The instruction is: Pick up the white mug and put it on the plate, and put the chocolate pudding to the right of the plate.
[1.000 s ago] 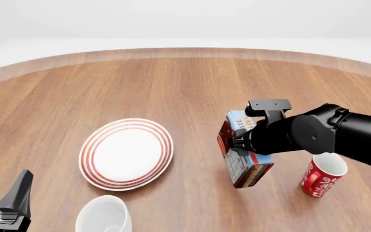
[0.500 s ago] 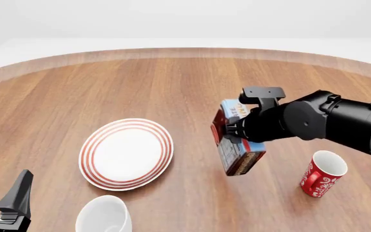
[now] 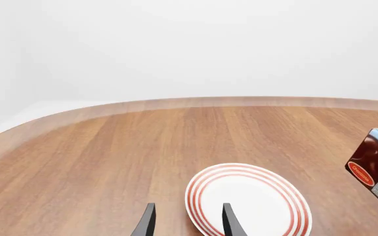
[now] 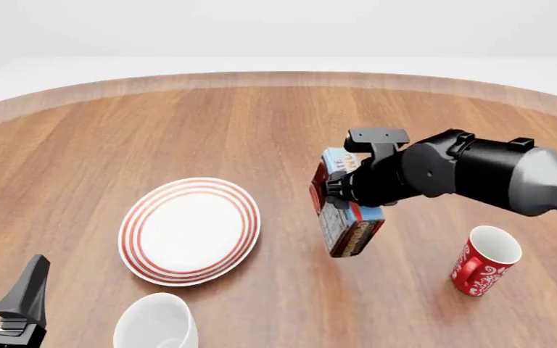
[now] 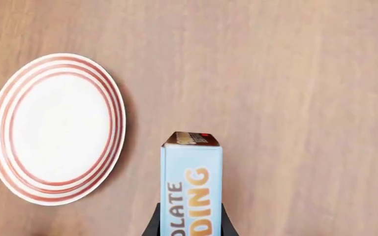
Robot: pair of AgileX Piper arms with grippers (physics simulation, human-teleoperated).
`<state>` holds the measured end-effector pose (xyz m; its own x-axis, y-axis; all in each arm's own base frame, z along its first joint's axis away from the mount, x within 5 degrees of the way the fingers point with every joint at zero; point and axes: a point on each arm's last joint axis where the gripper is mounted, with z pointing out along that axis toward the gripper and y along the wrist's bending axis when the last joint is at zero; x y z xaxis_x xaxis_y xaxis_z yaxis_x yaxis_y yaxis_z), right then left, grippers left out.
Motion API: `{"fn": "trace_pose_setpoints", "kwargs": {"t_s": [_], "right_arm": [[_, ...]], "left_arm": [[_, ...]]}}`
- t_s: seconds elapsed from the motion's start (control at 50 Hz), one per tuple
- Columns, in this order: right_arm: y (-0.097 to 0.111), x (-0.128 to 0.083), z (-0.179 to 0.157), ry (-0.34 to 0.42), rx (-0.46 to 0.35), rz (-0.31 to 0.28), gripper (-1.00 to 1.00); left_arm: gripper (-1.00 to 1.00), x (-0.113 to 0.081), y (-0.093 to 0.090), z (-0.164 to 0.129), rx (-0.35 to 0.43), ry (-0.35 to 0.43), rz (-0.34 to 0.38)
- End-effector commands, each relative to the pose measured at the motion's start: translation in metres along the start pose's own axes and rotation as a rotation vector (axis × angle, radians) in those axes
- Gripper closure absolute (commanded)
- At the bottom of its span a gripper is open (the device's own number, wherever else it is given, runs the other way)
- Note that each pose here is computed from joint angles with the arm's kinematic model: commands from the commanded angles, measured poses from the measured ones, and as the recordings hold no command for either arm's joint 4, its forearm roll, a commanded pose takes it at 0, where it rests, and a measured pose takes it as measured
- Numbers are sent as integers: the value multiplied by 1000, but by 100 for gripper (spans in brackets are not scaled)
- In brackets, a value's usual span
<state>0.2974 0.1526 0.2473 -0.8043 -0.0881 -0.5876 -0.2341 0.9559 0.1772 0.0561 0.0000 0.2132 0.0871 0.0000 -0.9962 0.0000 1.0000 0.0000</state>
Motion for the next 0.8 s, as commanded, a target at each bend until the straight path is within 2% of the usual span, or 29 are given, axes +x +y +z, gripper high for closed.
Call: {"fn": "trace_pose_setpoints", "kwargs": {"t_s": [0.02, 0.18, 0.42, 0.8], "right_arm": [[1, -5, 15, 6, 2, 7, 100], [-6, -6, 29, 18, 19, 18, 100], [-2, 1, 46, 46, 16, 4, 100], [-1, 6, 69, 75, 22, 22, 100]], "left_arm": [[-100, 0, 0, 0, 0, 0, 0], [-100, 0, 0, 0, 0, 0, 0], [-100, 0, 0, 0, 0, 0, 0], [-100, 0, 0, 0, 0, 0, 0]]}}
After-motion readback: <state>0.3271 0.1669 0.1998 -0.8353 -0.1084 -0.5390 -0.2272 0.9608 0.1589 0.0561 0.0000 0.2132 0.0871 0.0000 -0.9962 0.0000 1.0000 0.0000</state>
